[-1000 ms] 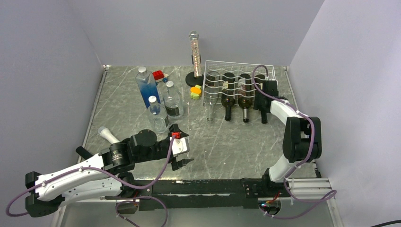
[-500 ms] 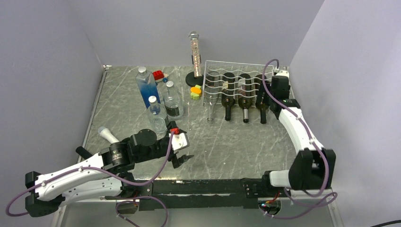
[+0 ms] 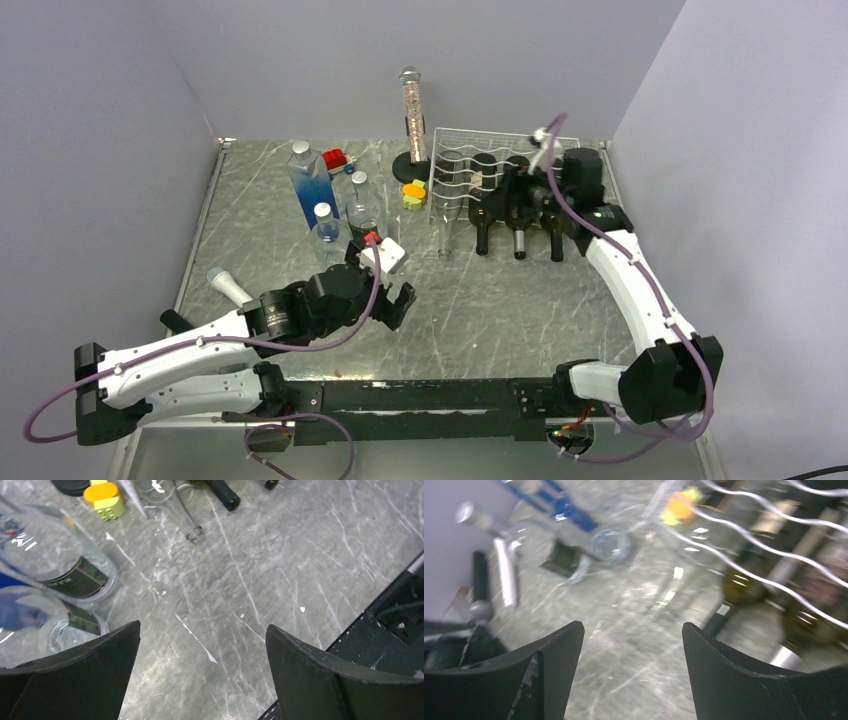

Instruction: Put the wine bottle on the wine rack

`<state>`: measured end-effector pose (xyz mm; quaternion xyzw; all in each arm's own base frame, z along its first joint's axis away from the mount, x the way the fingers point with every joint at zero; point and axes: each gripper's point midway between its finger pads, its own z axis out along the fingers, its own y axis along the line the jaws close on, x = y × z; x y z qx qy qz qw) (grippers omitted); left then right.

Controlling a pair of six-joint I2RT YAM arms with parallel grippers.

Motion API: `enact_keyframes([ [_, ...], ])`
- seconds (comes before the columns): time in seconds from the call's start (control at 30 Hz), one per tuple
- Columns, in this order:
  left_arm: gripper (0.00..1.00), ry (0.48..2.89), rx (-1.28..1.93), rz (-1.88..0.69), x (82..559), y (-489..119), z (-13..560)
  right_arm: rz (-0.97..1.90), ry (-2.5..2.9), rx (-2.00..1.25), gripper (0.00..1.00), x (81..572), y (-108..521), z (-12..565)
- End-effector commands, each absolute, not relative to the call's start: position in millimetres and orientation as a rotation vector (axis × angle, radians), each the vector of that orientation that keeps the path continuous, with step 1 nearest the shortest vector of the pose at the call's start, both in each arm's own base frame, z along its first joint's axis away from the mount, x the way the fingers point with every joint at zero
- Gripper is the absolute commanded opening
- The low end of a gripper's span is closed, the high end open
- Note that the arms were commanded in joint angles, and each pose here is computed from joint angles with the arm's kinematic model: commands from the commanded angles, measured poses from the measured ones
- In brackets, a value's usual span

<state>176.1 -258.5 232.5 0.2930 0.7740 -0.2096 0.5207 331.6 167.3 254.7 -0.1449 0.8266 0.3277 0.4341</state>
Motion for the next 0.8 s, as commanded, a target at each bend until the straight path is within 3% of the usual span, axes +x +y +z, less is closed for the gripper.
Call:
enact_keyframes([
  [0.0, 0.99, 1.846, 0.412, -0.524, 189.8, -240.7, 275.4, 0.916, 1.975, -0.589, 0.78, 303.4, 231.6, 290.2],
  [0.3, 0.99, 1.712, 0.190, -0.392, 196.7, -158.7, 356.2, 0.993, 1.865, -0.720, 0.78, 265.6, 312.1, 304.0],
  [0.47, 0.99, 1.718, 0.068, -0.290, 202.0, -124.9, 365.0, 0.967, 1.848, -0.683, 0.77, 261.6, 338.1, 301.7],
  [0.77, 0.99, 1.644, 0.014, -0.410, 190.0, -108.9, 390.0, 0.790, 1.823, -0.623, 0.78, 275.2, 406.3, 300.2],
])
